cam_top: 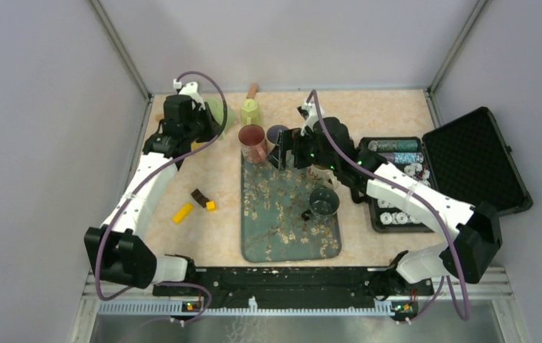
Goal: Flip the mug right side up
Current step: Turn over the cup at the center of the board.
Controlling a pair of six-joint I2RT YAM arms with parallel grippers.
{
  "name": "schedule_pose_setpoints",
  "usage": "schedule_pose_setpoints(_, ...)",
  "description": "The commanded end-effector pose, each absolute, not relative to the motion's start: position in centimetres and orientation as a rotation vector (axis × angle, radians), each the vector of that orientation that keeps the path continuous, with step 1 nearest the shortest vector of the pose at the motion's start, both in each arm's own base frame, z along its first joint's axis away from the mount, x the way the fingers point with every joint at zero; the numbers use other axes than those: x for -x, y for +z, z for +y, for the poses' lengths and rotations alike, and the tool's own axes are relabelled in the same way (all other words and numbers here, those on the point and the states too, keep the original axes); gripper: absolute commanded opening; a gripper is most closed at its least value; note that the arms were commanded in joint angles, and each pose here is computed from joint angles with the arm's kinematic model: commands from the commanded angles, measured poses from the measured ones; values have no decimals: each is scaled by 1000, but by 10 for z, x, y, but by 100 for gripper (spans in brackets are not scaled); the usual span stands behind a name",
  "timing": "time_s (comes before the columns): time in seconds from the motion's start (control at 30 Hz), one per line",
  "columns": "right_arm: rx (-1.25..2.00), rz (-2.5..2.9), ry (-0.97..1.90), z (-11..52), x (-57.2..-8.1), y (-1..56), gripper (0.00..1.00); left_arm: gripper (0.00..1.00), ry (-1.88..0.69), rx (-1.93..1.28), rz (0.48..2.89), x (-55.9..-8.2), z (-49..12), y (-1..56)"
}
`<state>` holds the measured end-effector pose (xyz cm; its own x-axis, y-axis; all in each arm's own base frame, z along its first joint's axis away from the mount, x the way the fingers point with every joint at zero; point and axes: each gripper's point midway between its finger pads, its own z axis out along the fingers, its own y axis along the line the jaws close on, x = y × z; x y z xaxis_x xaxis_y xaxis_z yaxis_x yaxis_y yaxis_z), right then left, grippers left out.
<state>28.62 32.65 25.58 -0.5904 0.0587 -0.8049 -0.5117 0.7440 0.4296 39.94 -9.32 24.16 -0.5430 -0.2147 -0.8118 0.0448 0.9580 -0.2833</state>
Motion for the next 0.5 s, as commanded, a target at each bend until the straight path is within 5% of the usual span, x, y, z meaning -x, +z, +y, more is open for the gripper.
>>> schedule_pose_setpoints(0.0, 316, 1905, 994, 338, -284, 299, 99, 0, -615, -49, 1818, -387, -137, 345)
schedule_pose_setpoints(0.47, 283, 1594, 1427, 330, -271, 360, 99, 0, -1354, -244, 1437, -325, -220, 432)
